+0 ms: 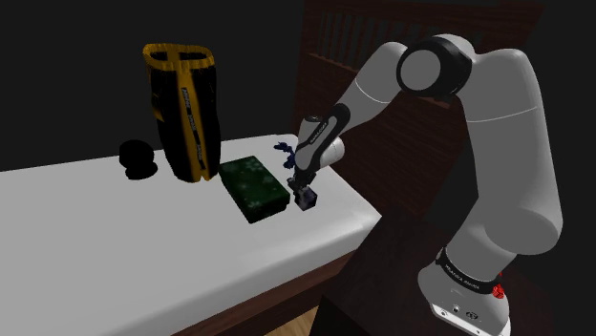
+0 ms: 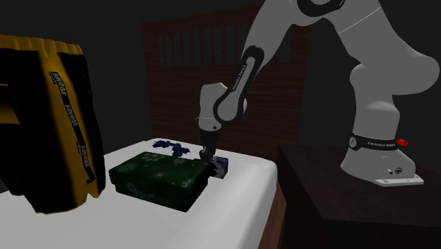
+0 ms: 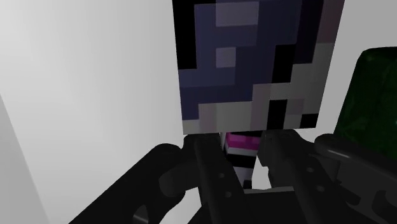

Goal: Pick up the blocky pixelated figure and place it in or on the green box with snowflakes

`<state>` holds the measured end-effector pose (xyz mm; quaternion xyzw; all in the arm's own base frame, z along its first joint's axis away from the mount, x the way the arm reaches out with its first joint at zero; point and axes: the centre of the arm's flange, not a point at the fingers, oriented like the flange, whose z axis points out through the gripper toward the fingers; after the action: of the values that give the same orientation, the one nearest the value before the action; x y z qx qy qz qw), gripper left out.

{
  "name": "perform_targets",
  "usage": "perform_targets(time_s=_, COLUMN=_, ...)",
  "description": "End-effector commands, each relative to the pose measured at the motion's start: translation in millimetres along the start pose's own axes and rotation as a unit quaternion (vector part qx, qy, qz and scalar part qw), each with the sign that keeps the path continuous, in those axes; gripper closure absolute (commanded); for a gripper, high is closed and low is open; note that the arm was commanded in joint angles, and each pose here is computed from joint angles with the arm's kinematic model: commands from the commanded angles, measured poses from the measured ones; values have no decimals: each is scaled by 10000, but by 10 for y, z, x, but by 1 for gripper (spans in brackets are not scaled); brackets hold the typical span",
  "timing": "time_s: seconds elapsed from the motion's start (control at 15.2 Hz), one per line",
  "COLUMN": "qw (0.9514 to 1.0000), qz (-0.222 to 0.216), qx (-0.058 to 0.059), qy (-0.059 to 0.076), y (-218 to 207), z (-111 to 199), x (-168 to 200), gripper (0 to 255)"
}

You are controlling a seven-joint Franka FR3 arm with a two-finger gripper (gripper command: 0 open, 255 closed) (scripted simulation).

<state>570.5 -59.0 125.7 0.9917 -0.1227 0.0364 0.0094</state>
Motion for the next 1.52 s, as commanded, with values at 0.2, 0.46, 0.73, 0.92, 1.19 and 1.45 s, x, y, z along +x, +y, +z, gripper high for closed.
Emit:
perform_targets(time_s=0.2, qw=10000, qz=-2, qx=0, qy=-5, y=-2, z=4, x=-3, gripper=255)
perform_targets(time_s=0.46, qw=10000, qz=-2, qx=0, qy=-5, y=-1, z=-101, x=4, gripper=255)
perform_targets(time_s=0.73, qw=10000, qz=-2, qx=0, qy=-5, y=1, z=-311, x=20, gripper=255)
perform_targets(time_s=0.92, qw=10000, qz=-2, qx=0, qy=-5, y=2, z=-469, x=32, gripper=255)
perform_targets(time_s=1.19, qw=10000, qz=-2, qx=0, qy=-5, y=4, z=-680, x=48, gripper=255)
perform_targets(time_s=1.45, qw=10000, qz=-2, qx=0, qy=-5, y=6, z=-891, x=64, gripper=255)
